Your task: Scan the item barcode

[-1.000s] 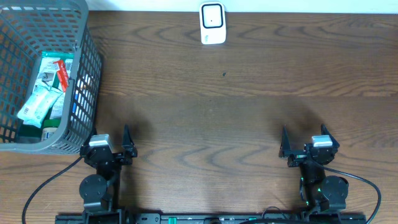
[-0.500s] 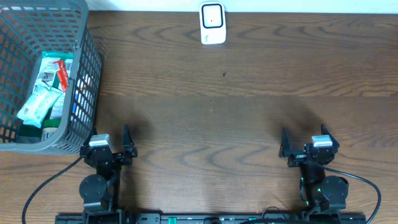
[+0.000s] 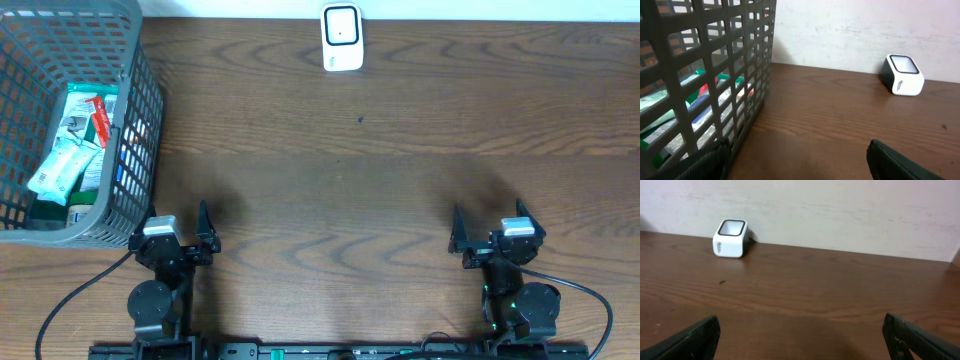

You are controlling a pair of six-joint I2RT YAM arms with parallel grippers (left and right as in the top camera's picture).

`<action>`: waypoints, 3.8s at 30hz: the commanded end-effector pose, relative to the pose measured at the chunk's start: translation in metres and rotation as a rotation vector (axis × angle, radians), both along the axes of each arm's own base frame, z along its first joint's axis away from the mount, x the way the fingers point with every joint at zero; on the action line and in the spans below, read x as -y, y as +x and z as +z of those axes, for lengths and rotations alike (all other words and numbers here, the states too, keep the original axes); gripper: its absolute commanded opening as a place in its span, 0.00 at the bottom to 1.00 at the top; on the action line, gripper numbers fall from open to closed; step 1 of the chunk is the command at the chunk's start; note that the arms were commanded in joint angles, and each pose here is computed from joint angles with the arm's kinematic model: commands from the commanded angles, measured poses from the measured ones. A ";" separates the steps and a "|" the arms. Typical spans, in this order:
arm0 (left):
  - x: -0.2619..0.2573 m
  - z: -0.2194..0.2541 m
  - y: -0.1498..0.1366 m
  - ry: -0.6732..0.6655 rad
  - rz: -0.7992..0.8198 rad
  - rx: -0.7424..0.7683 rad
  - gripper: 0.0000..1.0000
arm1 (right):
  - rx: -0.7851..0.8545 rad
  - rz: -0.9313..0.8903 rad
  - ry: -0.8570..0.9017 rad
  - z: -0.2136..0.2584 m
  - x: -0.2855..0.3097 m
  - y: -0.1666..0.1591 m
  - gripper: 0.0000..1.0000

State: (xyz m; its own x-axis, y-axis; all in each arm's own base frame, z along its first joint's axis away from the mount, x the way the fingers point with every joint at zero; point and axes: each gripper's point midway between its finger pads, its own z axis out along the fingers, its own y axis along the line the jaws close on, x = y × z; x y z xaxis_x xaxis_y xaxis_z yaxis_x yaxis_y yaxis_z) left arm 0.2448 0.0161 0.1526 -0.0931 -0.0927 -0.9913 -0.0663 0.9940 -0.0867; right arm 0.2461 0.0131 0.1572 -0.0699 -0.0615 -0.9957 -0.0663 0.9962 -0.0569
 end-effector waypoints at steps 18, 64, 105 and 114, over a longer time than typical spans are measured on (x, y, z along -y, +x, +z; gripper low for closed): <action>0.006 -0.014 -0.001 0.008 -0.036 -0.048 0.84 | -0.004 -0.016 -0.009 -0.001 0.004 0.000 0.99; 0.006 0.012 -0.002 0.007 -0.039 0.015 0.84 | -0.004 -0.016 -0.009 -0.001 0.004 0.000 0.99; 0.013 0.212 0.019 -0.141 -0.057 -0.649 0.98 | -0.004 -0.016 -0.009 -0.001 0.004 0.000 0.99; 0.015 0.277 0.089 -0.137 -0.113 -0.557 0.99 | -0.004 -0.015 -0.009 -0.001 0.004 0.000 0.99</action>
